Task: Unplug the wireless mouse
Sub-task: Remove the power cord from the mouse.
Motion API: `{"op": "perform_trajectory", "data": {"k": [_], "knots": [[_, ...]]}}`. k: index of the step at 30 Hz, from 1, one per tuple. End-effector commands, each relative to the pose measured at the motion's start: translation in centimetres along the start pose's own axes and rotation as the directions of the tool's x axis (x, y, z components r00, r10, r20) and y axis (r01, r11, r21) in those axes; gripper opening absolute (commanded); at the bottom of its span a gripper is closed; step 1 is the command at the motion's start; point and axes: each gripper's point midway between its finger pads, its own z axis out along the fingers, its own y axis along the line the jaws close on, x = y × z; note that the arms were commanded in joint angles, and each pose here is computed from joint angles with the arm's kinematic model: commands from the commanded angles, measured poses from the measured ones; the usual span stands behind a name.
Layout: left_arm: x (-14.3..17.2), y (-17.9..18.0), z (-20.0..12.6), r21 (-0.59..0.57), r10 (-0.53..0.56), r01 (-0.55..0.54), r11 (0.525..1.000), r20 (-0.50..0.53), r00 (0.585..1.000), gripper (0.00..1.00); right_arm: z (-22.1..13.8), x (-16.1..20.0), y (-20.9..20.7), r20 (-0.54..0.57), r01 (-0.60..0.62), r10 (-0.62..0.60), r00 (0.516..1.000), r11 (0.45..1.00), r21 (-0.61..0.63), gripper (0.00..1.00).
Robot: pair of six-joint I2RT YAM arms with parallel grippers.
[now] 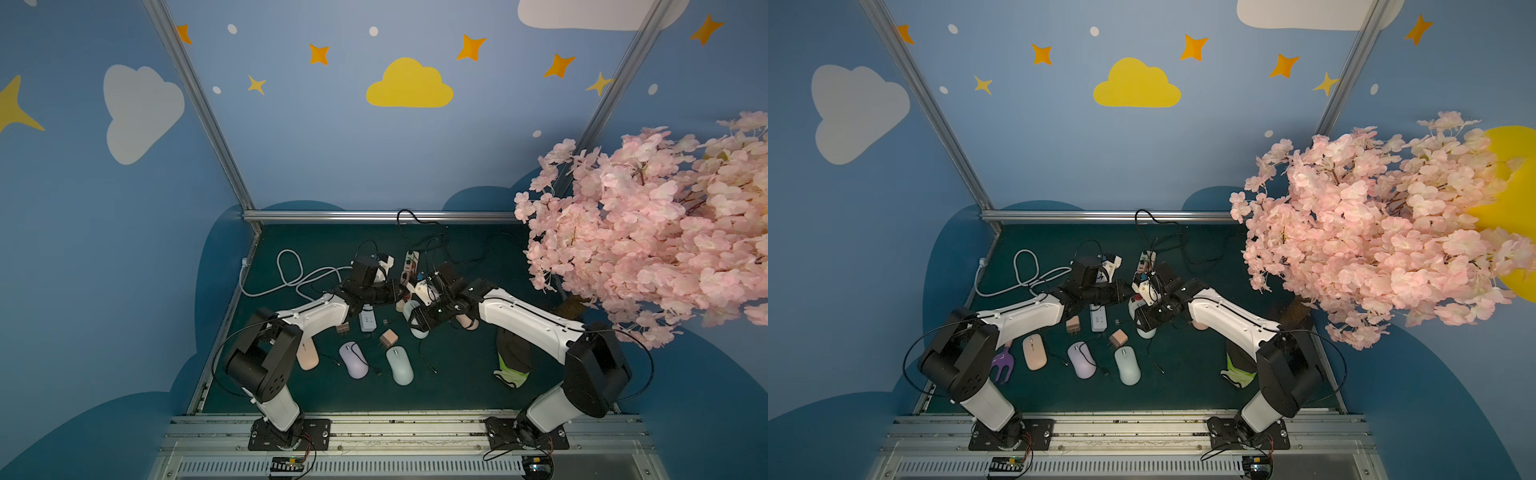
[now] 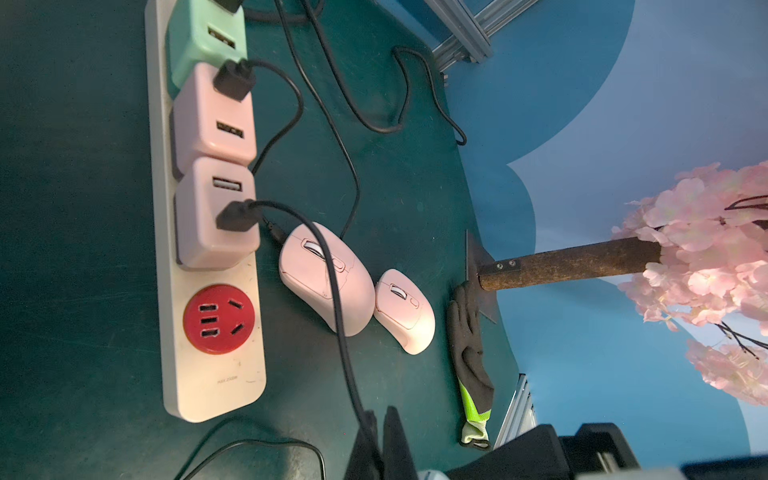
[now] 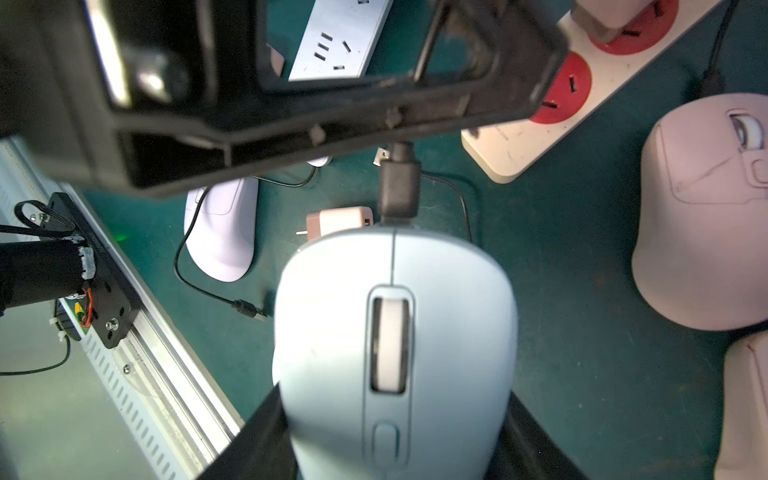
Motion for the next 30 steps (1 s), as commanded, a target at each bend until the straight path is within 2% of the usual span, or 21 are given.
{"op": "perform_trajectory", "data": {"k": [1,9,14,25,30], "knots": [[-0.6,-0.2,0.1,0.000,0.021,-0.021,1.000,0.005,1.000,0.04,-0.7,0.5,0.2,-0.015,-0.004,0.004,1.000,1.000,0.010,0.00],[-1.6,-1.0,-0.6,-0.006,0.030,-0.030,1.000,0.008,1.000,0.04,-0.7,1.5,0.6,-0.076,-0.101,0.101,0.992,0.995,0.002,0.00],[-2.3,-1.2,-0.7,-0.001,0.029,-0.029,1.000,0.020,0.999,0.04,-0.4,3.5,1.5,-0.139,-0.081,0.078,0.987,0.997,-0.018,0.00],[-2.9,-1.1,-0.8,0.003,0.022,-0.022,1.000,0.029,0.999,0.04,-1.3,5.9,-0.7,-0.117,-0.121,0.136,0.984,0.985,0.127,0.00],[-3.1,-1.0,-1.1,-0.003,0.021,-0.021,1.000,0.037,0.999,0.04,-1.0,6.8,-0.8,-0.148,-0.116,0.136,0.980,0.984,0.133,0.00]]}}
